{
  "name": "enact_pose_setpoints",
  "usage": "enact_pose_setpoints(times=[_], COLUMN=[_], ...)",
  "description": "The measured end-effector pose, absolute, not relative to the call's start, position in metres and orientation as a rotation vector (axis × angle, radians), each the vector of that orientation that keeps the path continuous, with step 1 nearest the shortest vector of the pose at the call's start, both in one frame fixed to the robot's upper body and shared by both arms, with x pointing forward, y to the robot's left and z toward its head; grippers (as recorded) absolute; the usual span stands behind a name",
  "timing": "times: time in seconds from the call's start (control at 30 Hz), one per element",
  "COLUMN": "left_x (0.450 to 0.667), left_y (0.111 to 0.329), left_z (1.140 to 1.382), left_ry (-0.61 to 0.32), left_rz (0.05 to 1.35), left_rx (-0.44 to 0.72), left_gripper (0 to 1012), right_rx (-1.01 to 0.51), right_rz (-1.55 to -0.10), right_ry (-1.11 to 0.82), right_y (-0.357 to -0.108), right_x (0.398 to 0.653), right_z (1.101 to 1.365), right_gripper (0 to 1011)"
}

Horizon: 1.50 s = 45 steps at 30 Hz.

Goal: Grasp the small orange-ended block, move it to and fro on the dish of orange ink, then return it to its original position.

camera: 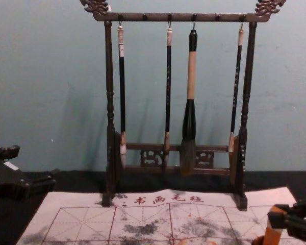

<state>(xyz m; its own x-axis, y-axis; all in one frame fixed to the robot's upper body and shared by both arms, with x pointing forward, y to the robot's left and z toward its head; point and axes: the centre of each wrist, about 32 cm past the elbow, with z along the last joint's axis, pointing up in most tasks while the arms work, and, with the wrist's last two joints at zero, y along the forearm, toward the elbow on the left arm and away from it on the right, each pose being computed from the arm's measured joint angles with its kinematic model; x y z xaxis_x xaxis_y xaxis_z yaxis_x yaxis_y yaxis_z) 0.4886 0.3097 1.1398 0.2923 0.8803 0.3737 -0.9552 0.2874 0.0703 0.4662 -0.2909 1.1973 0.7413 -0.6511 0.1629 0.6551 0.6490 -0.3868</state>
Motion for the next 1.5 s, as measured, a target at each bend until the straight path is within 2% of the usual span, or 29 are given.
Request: enact_pose_setpoints(times=[1.5], left_x=[0.489], left_y=[0.31], left_z=[1.14], left_ry=[-0.285], left_rz=[1.248], left_rx=[0.304], left_gripper=[1002], right_rx=[-0.478], right_rz=[-0.726], right_ry=[0.039], right_y=[-0.287], right_x=[0.48], right_z=[1.182], right_gripper=[81])
